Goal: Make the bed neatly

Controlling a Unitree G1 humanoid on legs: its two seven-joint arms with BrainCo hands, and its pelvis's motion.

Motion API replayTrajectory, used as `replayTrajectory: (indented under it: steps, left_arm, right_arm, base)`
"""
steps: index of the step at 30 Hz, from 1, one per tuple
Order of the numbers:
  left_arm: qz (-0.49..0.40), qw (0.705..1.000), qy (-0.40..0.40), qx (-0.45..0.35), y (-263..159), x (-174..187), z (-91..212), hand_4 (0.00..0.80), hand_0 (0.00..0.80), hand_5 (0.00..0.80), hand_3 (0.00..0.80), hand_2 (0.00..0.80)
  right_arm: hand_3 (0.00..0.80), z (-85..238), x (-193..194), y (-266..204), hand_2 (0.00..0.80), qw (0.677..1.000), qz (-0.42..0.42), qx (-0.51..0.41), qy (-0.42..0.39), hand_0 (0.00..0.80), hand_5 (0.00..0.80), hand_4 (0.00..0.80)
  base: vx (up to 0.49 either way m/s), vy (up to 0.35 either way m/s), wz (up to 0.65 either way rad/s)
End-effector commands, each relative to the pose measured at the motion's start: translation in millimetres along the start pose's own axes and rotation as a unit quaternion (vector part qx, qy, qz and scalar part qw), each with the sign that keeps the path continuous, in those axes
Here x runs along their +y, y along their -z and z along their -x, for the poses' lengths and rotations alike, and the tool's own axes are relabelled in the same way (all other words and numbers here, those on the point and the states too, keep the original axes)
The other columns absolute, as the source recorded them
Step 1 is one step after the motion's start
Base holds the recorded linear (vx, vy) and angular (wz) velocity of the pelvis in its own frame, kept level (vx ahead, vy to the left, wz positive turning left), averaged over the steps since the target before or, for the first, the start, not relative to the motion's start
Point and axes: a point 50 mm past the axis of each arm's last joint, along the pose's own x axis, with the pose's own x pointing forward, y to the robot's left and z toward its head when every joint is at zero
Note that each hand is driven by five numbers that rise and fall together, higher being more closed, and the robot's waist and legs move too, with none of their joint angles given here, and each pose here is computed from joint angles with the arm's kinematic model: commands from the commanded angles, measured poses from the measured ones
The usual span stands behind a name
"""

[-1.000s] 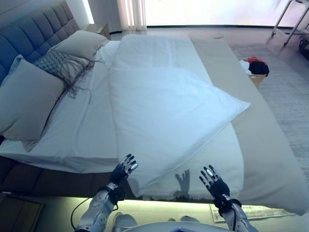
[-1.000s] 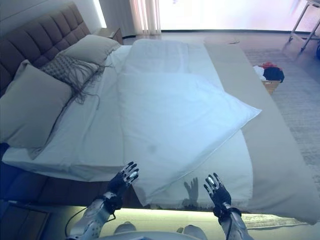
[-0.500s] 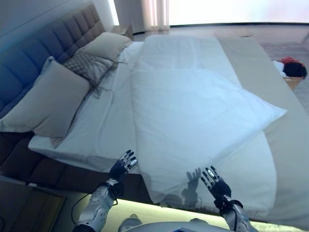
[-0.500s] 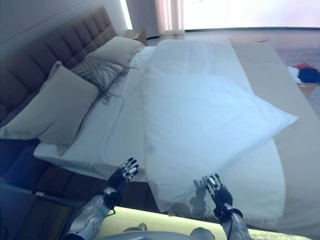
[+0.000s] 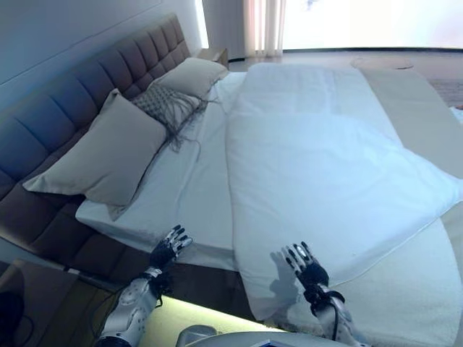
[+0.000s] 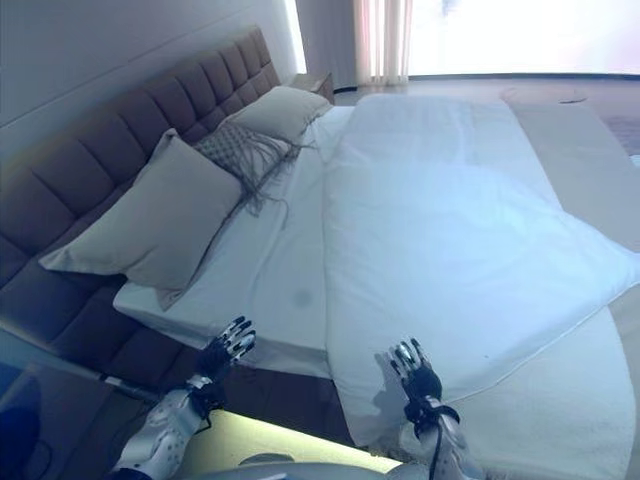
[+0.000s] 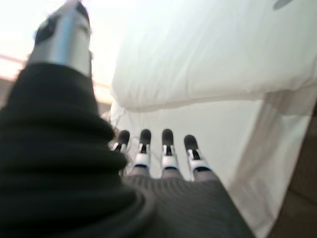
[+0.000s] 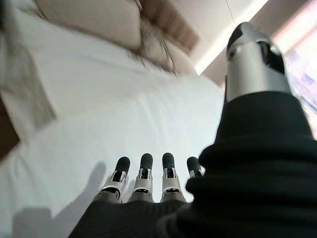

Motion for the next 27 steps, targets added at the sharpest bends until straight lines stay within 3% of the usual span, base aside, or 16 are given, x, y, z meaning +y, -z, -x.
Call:
replayTrajectory:
  steps: [1, 7, 17, 27]
  left_arm:
    - [-0.012, 0.997, 0.03, -0.076, -41, -13, -11, 0.0, 0.0, 0.0, 0.0, 0.0]
    - [-0.038, 0.996, 0.038, -0.067, -48, -10, -17, 0.0, 0.0, 0.0, 0.0, 0.0]
    - [-0.033, 0.997, 0.032, -0.06, -39, -9, -13, 0.0, 0.0, 0.0, 0.0, 0.0]
    - [-0.027, 0.997, 0.052, -0.051, -32, -18, -14, 0.0, 0.0, 0.0, 0.0, 0.0]
  right_arm:
    - [0.0, -2, -19, -21, 0.0, 0.997, -0.03, -0.055, 0.038, 0.0, 0.0, 0.0]
    - [0.0, -3, -44, -14, 0.0, 0.994, -0.054, -0.039, 0.085, 0.0, 0.0, 0.0]
    - [0.0, 8, -71, 10, 0.0, 0.984, -0.105, -0.003, 0.145, 0.0, 0.0, 0.0]
    - [0.0, -12, -78, -43, 0.0, 0.979, -0.133, -0.047, 0.15, 0.0, 0.0, 0.0]
  base:
    - [0.131, -0.26, -0.69]
    - [0.09, -0.265, -0.42]
    - [0.084, -0.199, 0.07]
    - [0.104, 0.165, 0.12]
